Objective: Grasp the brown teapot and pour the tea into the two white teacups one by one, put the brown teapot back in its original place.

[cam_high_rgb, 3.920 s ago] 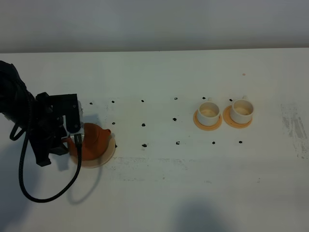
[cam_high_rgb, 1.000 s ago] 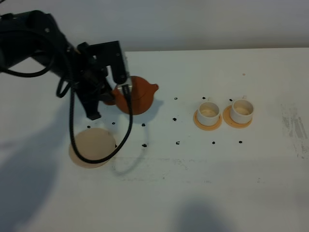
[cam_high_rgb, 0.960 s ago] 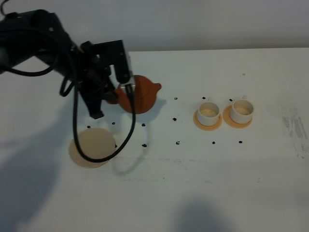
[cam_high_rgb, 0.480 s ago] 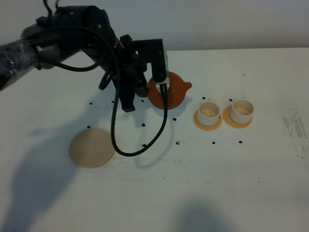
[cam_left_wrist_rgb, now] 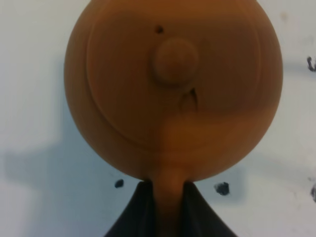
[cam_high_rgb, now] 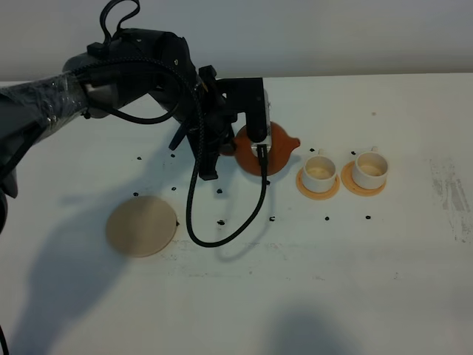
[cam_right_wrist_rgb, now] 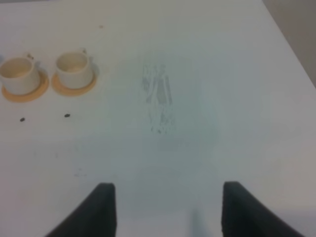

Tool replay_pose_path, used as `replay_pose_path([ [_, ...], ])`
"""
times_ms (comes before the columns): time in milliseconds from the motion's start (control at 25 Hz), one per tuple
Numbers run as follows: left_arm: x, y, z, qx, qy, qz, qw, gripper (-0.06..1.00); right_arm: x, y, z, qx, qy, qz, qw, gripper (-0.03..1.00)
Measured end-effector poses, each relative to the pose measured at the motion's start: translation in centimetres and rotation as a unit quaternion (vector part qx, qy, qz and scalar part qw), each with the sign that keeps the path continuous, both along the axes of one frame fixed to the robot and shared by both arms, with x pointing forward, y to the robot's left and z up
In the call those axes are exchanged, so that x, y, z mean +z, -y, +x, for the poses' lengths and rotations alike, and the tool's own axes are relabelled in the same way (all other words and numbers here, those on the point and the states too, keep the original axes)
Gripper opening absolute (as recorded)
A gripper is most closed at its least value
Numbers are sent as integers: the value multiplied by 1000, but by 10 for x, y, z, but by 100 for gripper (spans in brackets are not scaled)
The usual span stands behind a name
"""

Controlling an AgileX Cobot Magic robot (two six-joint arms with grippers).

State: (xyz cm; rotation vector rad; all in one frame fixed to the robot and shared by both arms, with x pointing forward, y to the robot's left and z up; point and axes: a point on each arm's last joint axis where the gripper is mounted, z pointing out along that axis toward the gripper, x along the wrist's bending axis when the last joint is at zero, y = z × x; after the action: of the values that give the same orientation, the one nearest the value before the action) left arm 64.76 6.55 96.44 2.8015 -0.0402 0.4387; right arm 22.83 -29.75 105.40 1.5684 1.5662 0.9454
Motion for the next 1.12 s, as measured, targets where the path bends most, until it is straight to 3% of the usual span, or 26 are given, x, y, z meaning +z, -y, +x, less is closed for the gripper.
replay_pose_path([
  [1120, -20, 28, 9, -36, 74, 15, 997, 8, 0, 0, 0, 0, 0, 0, 1000, 46],
])
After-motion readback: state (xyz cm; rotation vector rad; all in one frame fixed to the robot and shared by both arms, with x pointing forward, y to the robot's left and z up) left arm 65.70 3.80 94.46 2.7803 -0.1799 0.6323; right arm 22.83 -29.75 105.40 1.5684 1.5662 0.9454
